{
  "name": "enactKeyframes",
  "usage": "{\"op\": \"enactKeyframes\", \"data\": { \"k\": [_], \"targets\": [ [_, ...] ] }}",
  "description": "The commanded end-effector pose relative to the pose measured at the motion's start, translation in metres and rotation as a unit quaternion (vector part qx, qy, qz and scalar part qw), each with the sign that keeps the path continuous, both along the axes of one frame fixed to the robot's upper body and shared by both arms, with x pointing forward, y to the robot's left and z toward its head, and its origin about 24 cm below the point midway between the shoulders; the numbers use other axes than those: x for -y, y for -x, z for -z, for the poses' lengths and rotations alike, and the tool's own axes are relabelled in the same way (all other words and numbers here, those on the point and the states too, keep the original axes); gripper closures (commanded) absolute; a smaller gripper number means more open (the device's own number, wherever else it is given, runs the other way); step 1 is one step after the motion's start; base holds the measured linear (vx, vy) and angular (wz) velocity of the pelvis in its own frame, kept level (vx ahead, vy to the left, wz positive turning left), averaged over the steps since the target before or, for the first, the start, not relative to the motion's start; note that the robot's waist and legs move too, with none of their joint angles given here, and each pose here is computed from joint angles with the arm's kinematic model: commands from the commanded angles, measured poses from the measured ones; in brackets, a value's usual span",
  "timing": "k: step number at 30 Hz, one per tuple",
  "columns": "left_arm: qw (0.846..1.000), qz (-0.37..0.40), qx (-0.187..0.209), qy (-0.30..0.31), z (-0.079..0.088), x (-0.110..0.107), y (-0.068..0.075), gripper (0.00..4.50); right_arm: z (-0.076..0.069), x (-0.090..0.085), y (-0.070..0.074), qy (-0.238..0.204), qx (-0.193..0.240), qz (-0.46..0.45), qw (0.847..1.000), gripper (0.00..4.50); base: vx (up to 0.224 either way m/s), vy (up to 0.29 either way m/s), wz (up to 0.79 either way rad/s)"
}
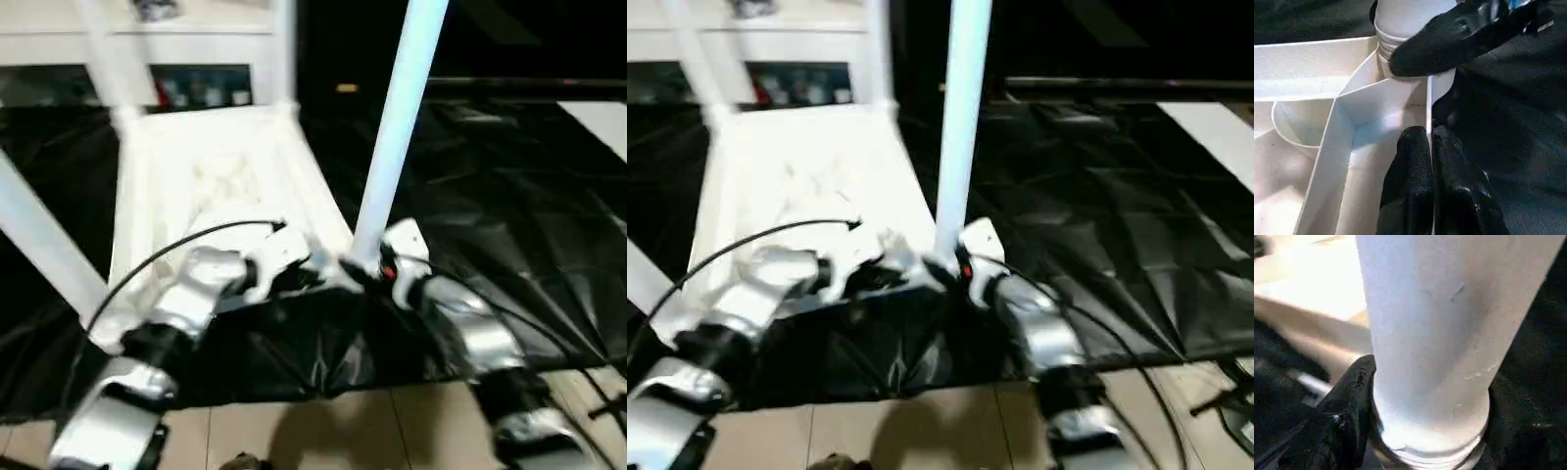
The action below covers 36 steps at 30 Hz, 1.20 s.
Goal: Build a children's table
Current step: Rotate leg to tighten
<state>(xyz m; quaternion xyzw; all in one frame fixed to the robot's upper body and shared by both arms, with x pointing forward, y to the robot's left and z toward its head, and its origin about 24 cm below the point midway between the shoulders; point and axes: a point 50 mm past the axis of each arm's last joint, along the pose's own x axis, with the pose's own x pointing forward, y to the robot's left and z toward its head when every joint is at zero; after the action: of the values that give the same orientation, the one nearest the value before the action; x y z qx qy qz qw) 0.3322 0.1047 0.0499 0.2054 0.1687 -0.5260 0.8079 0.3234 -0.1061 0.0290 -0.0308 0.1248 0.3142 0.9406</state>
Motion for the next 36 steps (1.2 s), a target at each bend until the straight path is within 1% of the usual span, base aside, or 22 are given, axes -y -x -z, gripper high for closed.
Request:
{"op": "enactKeyframes", "data": {
  "k": [1, 2, 3, 4, 6, 7, 9, 10, 11, 13, 14, 18, 23, 25, 26, 27, 28, 29, 32, 34, 36],
  "targets": [
    [0.999, -0.012, 0.032, 0.013, -0.013, 0.019, -0.007, 4.5, 0.009, -0.029, 0.007, 0.0, -0.021, -0.025, 0.999, 1.8, 0.0, 0.0, 0.0],
    [0.999, -0.014, 0.034, 0.017, -0.013, 0.024, -0.007, 4.5, 0.009, -0.037, 0.007, -0.002, -0.011, -0.022, 1.0, 1.8, 0.0, 0.0, 0.0],
    [0.999, -0.008, 0.035, 0.023, -0.013, 0.029, -0.006, 4.5, 0.006, -0.05, 0.011, -0.017, 0.0, -0.038, 0.999, 1.24, 0.0, 0.0, 0.0],
    [0.999, 0.002, 0.034, 0.027, -0.013, 0.032, -0.004, 4.5, 0.005, -0.055, 0.012, -0.026, 0.003, -0.049, 0.998, 1.1, 0.0, 0.0, 0.0],
    [0.999, 0.011, 0.032, 0.028, -0.013, 0.032, -0.003, 4.5, 0.004, -0.056, 0.013, -0.031, 0.004, -0.056, 0.998, 1.04, 0.0, 0.0, 0.0],
    [0.999, 0.02, 0.032, 0.027, -0.012, 0.031, -0.001, 4.5, 0.003, -0.055, 0.014, -0.027, 0.009, -0.066, 0.997, 1.04, 0.0, 0.0, 0.0],
    [0.998, 0.041, 0.026, 0.029, -0.011, 0.028, 0.003, 4.5, 0.001, -0.051, 0.015, -0.018, 0.018, -0.094, 0.995, 0.73, 0.0, 0.0, 0.0],
    [0.998, 0.056, 0.022, 0.028, -0.01, 0.025, 0.006, 4.5, -0.001, -0.047, 0.016, -0.014, 0.022, -0.116, 0.993, 0.65, 0.0, 0.0, 0.0],
    [0.997, 0.071, 0.015, 0.024, -0.008, 0.02, 0.009, 4.5, -0.002, -0.04, 0.017, -0.009, 0.025, -0.142, 0.99, 0.65, 0.0, 0.0, 0.0],
    [0.996, 0.085, 0.008, 0.02, -0.007, 0.015, 0.012, 4.5, -0.003, -0.034, 0.018, -0.005, 0.026, -0.165, 0.986, 0.65, 0.0, 0.0, 0.0],
    [0.995, 0.1, 0.002, 0.019, -0.006, 0.012, 0.014, 4.5, -0.004, -0.027, 0.019, -0.005, 0.024, -0.181, 0.983, 0.65, 0.0, 0.0, 0.0],
    [0.992, 0.125, -0.011, 0.015, -0.006, 0.003, 0.018, 4.5, -0.007, -0.014, 0.022, -0.006, 0.015, -0.221, 0.975, 0.65, 0.0, 0.0, 0.0],
    [0.987, 0.153, -0.036, 0.012, -0.007, -0.013, 0.023, 4.5, -0.009, 0.004, 0.031, 0.008, -0.01, -0.297, 0.955, 0.65, 0.0, 0.0, 0.0],
    [0.987, 0.157, -0.041, 0.009, -0.007, -0.016, 0.024, 4.5, -0.009, 0.006, 0.032, 0.011, -0.013, -0.305, 0.952, 0.65, 0.0, 0.0, 0.0],
    [0.986, 0.16, -0.049, -0.001, -0.007, -0.024, 0.025, 4.5, -0.009, 0.008, 0.033, 0.015, -0.016, -0.316, 0.948, 0.65, 0.0, 0.0, 0.0],
    [0.986, 0.16, -0.049, -0.001, -0.007, -0.024, 0.025, 4.5, -0.009, 0.008, 0.033, 0.015, -0.016, -0.316, 0.948, 0.65, 0.0, 0.0, 0.0],
    [0.985, 0.161, -0.056, -0.009, -0.006, -0.029, 0.026, 4.5, -0.009, 0.008, 0.034, 0.013, -0.021, -0.325, 0.945, 0.65, 0.0, 0.0, 0.0],
    [0.985, 0.162, -0.058, -0.01, -0.006, -0.03, 0.026, 4.5, -0.009, 0.008, 0.035, 0.011, -0.024, -0.329, 0.944, 0.9, 0.0, 0.0, 0.0],
    [0.984, 0.166, -0.064, -0.018, -0.004, -0.035, 0.028, 4.5, -0.009, 0.007, 0.037, 0.013, -0.027, -0.34, 0.94, 1.03, 0.0, 0.0, 0.0],
    [0.984, 0.167, -0.065, -0.019, -0.004, -0.036, 0.029, 4.5, -0.008, 0.006, 0.038, 0.013, -0.029, -0.345, 0.938, 1.27, 0.0, 0.0, 0.0],
    [0.983, 0.168, -0.066, -0.018, -0.004, -0.036, 0.029, 4.5, -0.006, 0.004, 0.04, 0.014, -0.032, -0.35, 0.936, 1.4, 0.0, 0.0, 0.0]
  ]
}}
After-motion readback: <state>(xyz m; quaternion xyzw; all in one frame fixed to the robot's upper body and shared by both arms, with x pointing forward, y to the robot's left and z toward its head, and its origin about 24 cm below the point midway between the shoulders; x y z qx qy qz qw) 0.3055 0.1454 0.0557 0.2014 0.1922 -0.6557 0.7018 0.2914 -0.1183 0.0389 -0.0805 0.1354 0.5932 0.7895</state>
